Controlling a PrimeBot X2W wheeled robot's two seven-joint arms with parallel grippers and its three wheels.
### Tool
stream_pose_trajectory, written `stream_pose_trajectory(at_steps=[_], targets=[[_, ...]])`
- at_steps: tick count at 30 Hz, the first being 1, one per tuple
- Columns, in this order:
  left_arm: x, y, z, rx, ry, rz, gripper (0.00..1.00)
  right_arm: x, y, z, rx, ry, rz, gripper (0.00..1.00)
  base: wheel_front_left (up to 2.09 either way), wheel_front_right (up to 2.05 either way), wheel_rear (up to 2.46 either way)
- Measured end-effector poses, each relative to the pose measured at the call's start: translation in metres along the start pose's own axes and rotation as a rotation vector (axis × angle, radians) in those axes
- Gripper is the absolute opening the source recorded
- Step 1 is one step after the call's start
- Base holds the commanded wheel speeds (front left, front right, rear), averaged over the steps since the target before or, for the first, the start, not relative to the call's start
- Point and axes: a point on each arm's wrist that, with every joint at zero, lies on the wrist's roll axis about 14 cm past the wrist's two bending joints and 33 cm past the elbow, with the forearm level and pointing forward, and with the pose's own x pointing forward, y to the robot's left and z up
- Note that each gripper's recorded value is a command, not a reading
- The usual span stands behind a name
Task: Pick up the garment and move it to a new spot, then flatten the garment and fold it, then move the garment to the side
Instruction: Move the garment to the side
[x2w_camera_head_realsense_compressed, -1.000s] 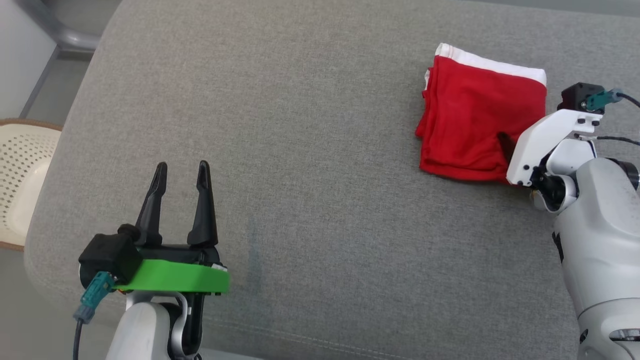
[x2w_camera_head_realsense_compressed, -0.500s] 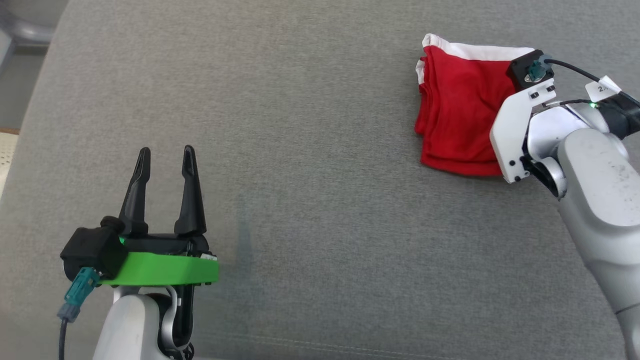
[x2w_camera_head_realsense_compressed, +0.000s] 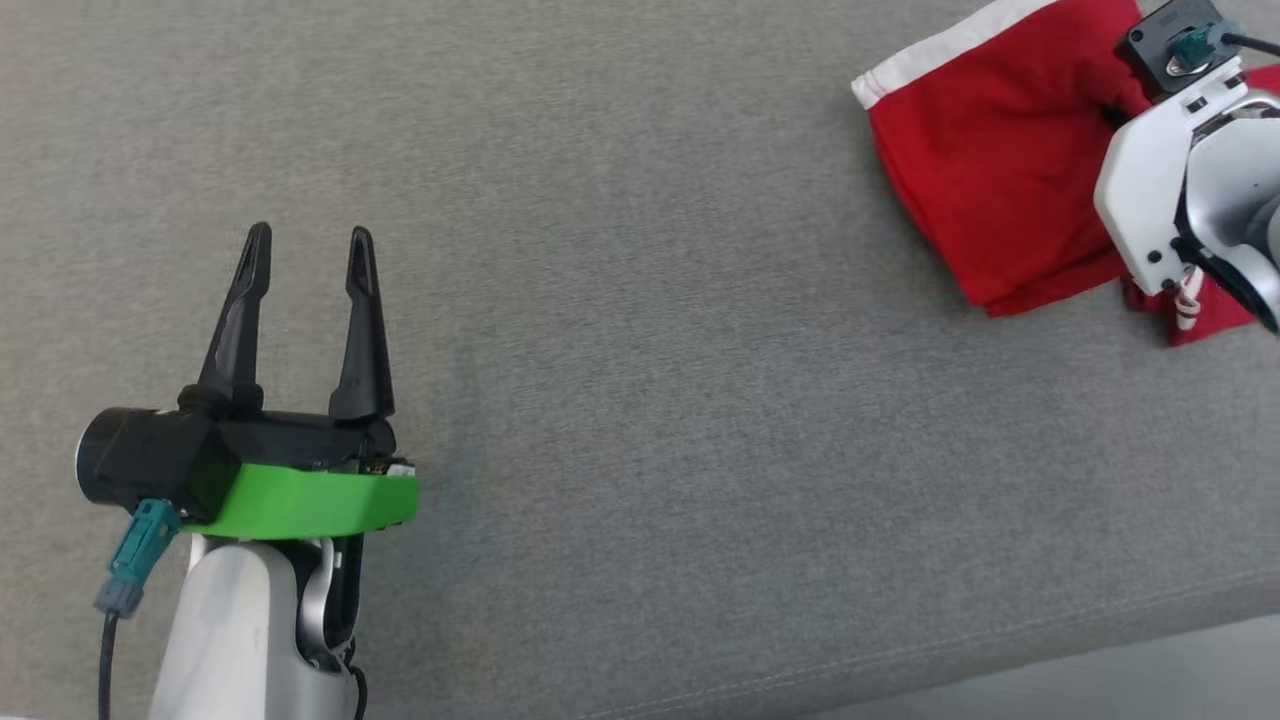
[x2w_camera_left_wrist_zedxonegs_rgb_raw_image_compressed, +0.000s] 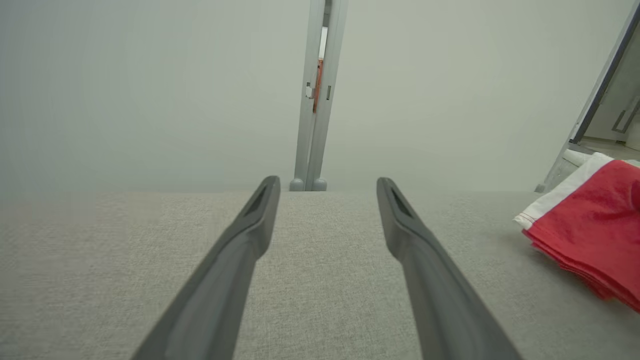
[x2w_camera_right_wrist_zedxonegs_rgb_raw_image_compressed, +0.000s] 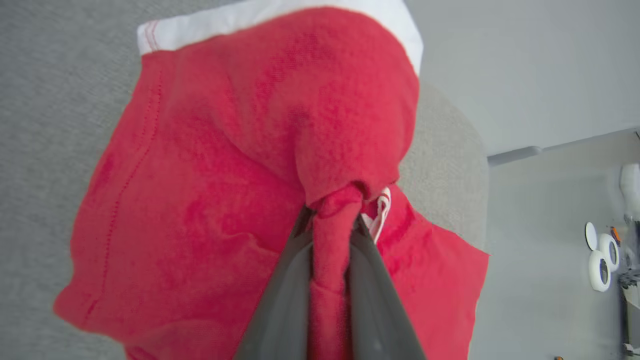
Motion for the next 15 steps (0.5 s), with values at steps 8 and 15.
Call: stream_pose_trajectory(at_steps=[8, 15], targets=[[0.030, -0.054, -0.022, -0.043, 0.002, -0.178, 1.00, -0.025, -0.080, -0.079, 0.045, 0.118, -0.201, 0.00, 0.00, 0.00, 0.00], [0.036, -0.055, -0.048, -0.052, 0.041, -0.222, 1.00, -0.020, -0.121, -0.132, 0.133, 0.169, -0.345, 0.00, 0.00, 0.00, 0.00]])
